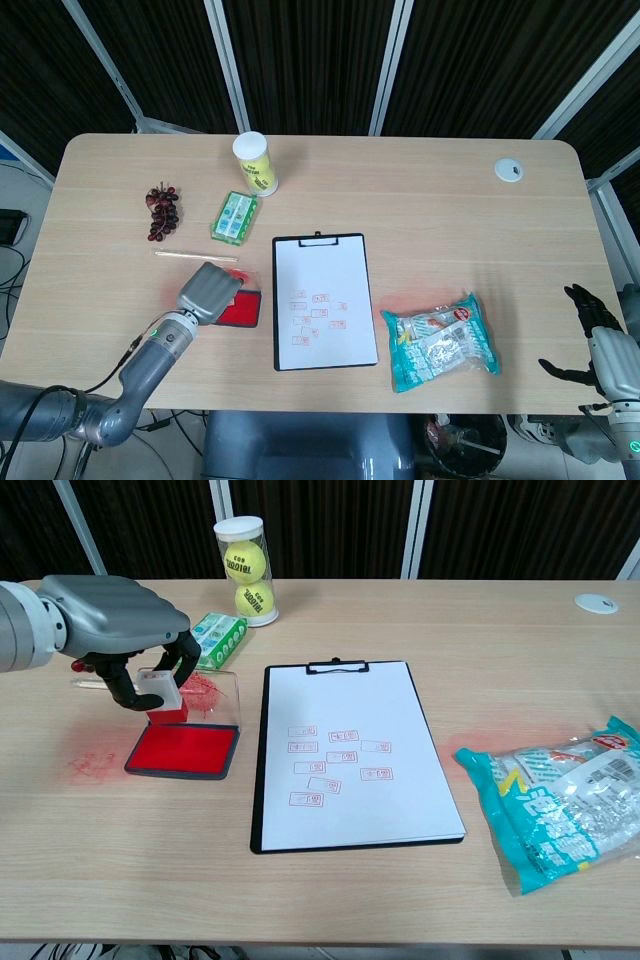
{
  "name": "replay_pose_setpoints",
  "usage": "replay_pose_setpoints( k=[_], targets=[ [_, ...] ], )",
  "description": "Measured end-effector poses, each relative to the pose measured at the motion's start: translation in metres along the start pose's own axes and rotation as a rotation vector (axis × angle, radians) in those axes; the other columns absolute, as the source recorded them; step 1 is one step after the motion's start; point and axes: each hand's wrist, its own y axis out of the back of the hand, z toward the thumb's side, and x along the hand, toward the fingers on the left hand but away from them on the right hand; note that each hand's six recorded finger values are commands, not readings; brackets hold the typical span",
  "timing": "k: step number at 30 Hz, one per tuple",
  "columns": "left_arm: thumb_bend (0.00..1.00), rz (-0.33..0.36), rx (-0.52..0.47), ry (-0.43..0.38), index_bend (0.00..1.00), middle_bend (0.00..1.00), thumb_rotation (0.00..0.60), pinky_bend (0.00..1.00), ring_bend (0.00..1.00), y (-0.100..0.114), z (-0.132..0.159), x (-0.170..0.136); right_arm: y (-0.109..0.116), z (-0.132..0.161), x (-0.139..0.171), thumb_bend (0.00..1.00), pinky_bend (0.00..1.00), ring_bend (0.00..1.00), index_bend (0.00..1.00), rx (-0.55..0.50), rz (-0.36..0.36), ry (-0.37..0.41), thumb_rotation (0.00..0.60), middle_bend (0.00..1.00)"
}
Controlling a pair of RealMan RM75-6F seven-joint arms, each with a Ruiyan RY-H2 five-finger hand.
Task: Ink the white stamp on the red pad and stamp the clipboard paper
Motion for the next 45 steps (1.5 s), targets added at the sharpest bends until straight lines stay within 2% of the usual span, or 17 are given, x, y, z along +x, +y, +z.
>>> replay_pose_setpoints(
  k=[13, 27, 36, 45],
  targets=[
    [0.50, -0.053, 0.080, 0.035, 0.75, 0.82, 0.600, 1.00, 0.97, -0.036, -0.043, -0.007, 0.000, -0.001, -0.001, 0.20, 0.14, 0.00, 0.06, 0.002, -0.004, -0.002, 0.600, 0.00],
    [0.48, -0.107, 0.129, 0.004, 0.72, 0.79, 0.600, 1.00, 0.97, -0.083, -0.046, -0.006, 0.000, -0.001, -0.001, 0.20, 0.14, 0.00, 0.06, 0.006, -0.007, -0.005, 0.600, 0.00],
    [0.48, -0.124, 0.120, 0.011, 0.72, 0.79, 0.600, 1.00, 0.97, -0.096, -0.050, -0.010, 0.000, -0.001, -0.001, 0.20, 0.14, 0.00, 0.06, 0.008, -0.010, -0.004, 0.600, 0.00],
    [0.44, -0.128, 0.114, 0.013, 0.69, 0.77, 0.600, 1.00, 0.97, -0.098, -0.054, -0.011, 0.000, -0.001, -0.001, 0.20, 0.14, 0.00, 0.06, 0.011, -0.011, -0.003, 0.600, 0.00]
  ],
)
